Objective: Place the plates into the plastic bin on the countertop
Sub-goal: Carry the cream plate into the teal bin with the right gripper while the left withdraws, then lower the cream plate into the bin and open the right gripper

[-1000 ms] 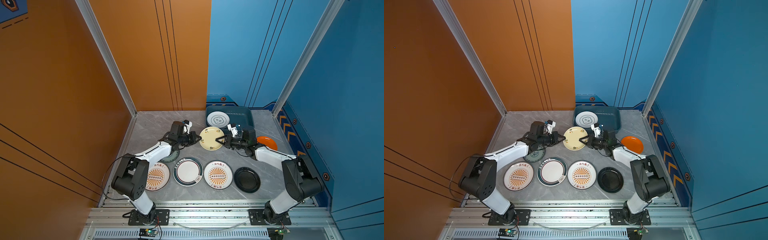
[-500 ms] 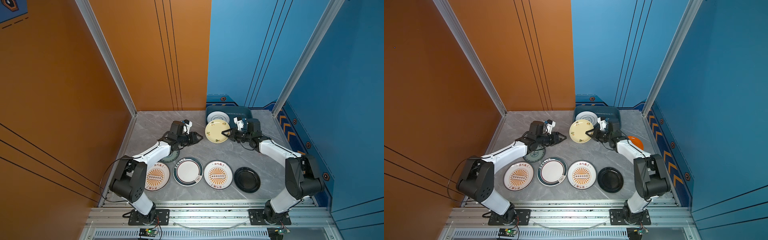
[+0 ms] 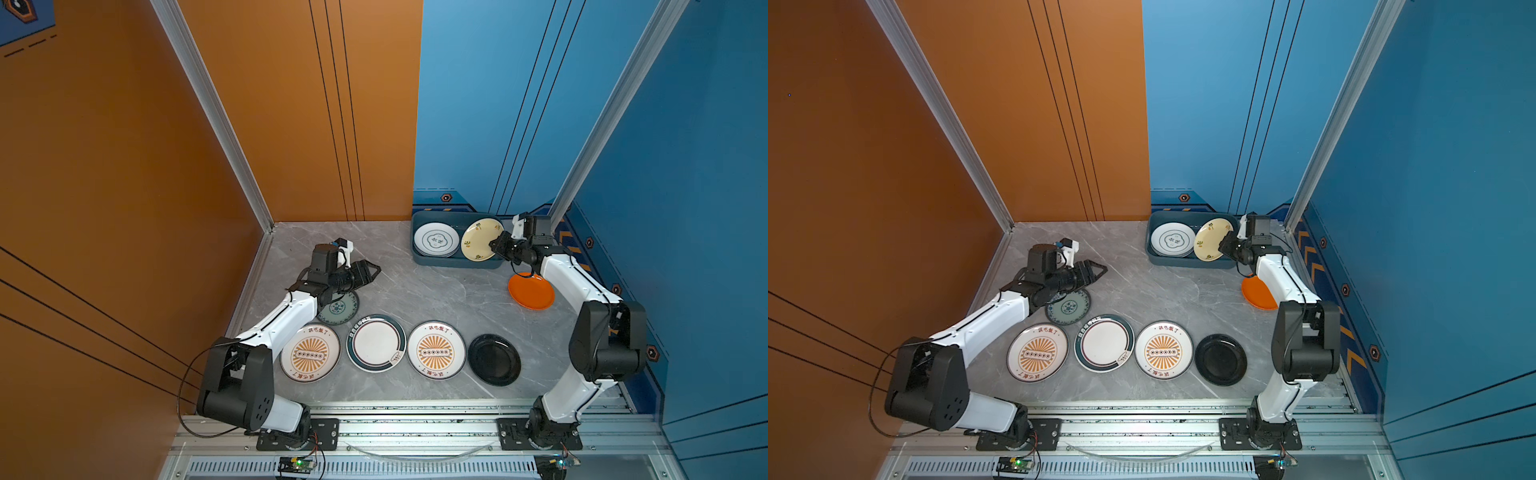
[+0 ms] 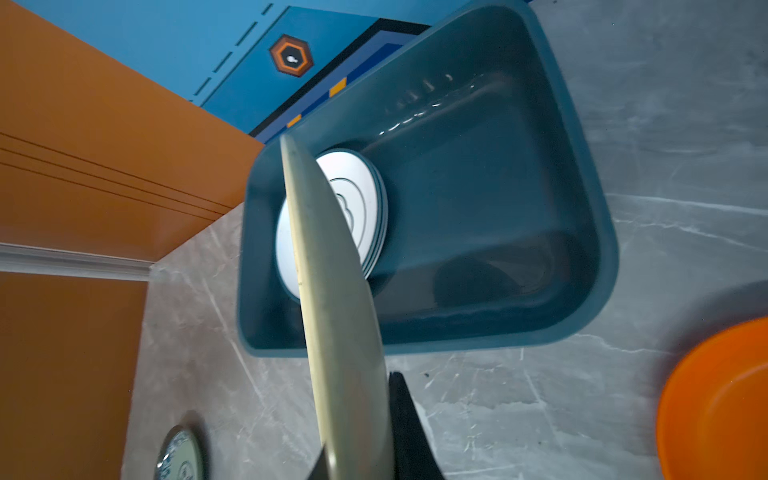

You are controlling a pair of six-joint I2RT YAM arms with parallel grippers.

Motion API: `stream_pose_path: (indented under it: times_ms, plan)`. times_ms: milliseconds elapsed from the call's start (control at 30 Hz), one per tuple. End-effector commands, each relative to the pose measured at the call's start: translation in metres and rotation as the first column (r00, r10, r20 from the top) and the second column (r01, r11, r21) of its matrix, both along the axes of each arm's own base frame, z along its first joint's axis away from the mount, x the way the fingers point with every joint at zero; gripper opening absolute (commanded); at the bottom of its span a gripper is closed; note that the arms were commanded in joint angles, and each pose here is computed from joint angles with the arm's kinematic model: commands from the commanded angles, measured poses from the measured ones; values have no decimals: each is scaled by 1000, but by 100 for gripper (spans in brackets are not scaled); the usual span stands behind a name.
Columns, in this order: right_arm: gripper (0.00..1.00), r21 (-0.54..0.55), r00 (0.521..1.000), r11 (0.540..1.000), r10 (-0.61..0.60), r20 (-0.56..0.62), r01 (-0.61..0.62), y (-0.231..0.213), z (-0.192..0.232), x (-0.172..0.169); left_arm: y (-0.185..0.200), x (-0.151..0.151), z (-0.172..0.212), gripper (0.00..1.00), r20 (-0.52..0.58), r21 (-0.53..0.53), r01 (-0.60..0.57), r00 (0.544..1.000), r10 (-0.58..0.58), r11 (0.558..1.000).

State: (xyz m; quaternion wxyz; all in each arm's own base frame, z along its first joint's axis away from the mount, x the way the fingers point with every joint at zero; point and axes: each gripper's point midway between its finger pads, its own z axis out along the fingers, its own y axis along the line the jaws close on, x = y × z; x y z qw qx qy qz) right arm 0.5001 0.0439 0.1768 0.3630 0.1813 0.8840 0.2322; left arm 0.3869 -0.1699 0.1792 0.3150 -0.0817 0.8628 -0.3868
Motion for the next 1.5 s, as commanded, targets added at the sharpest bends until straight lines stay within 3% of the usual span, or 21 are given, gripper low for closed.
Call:
stream_pose_path:
  times_ms: [0,467,667,900,1133,1467]
  plan:
    - [0,-61,997,997,-53,-48,50,-20,-15,10,15,-1,-4,65,1,4,-52,999,52,999]
    - [0,24,991,998,-56,-123,59,-19,-64,55,92,-11,-17,66,18,74,-292,956,291,954]
    - [0,39,984,997,-64,-165,71,-20,-86,58,96,-9,-18,66,12,67,-300,954,300,952]
    - [15,16,976,997,-74,-207,79,-28,-99,52,96,-5,-25,66,-6,60,-301,953,302,952]
    - [37,6,969,996,-90,-228,94,-35,-107,46,99,-4,-29,66,-20,63,-309,950,311,949]
    - [42,-14,965,995,-96,-243,95,-37,-105,39,98,-4,-30,66,-26,60,-306,951,308,950]
